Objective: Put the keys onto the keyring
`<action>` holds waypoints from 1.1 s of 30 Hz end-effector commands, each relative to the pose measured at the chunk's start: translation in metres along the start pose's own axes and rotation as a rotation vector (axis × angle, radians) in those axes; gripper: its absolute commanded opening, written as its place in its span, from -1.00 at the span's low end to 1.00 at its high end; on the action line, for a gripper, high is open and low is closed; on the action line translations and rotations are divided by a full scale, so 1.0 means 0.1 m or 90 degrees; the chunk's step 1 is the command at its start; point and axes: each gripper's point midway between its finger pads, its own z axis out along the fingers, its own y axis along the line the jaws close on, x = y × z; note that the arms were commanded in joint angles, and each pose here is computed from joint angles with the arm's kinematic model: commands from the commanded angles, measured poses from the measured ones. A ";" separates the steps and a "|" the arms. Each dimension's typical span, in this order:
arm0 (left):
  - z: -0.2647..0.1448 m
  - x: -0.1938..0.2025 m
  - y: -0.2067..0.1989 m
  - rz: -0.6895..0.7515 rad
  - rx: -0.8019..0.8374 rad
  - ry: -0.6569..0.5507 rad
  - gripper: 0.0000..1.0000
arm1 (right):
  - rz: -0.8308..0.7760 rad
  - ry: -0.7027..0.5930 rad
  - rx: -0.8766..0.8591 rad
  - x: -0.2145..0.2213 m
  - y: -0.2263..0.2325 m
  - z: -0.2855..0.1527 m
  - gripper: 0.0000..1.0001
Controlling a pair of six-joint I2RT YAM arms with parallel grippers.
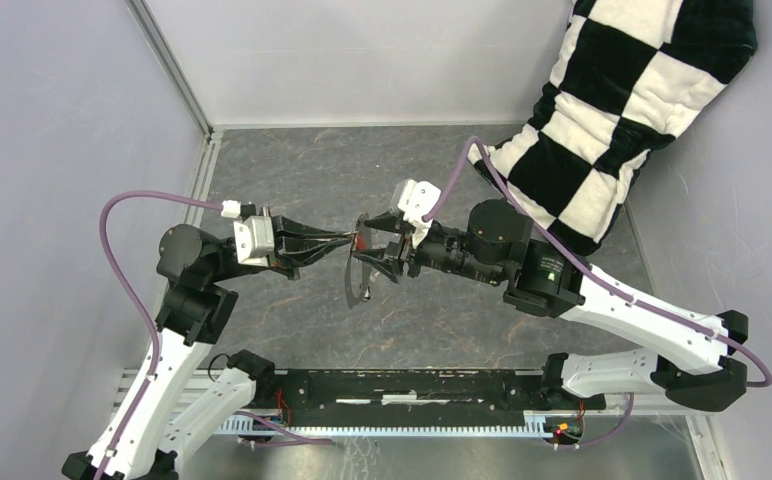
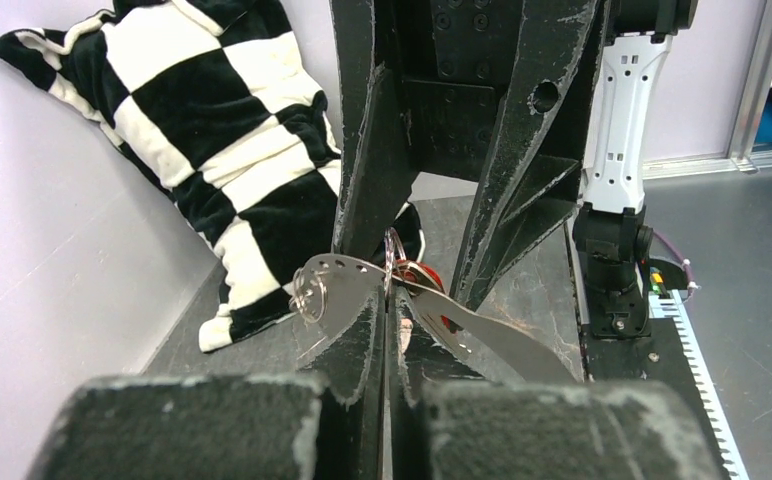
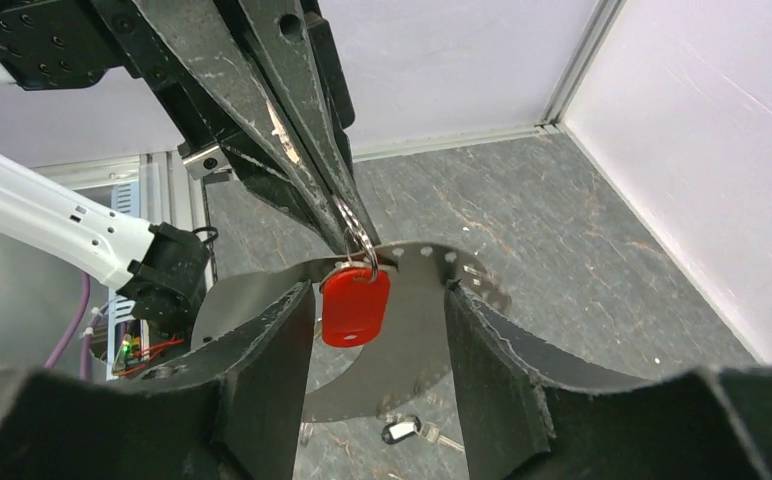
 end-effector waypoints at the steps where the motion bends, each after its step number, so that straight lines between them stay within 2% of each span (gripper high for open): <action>1: 0.00 -0.11 0.00 0.007 -0.009 -0.019 -0.96 | 0.004 -0.051 -0.007 -0.20 0.01 0.06 0.05; 7: -0.02 -0.06 -0.01 0.026 -0.006 -0.004 -0.96 | -0.005 -0.041 -0.012 -0.18 0.02 0.01 -0.59; 10: -0.03 -0.03 0.00 0.032 -0.007 0.003 -0.96 | -0.006 -0.026 -0.011 -0.12 0.02 -0.04 -0.77; 16: -0.03 -0.01 0.02 0.046 -0.008 0.007 -0.96 | -0.005 0.006 -0.026 0.02 0.07 -0.11 -0.91; 33: -0.02 0.01 0.01 0.066 0.005 0.014 -0.96 | -0.007 0.079 -0.116 0.25 0.31 -0.11 -0.96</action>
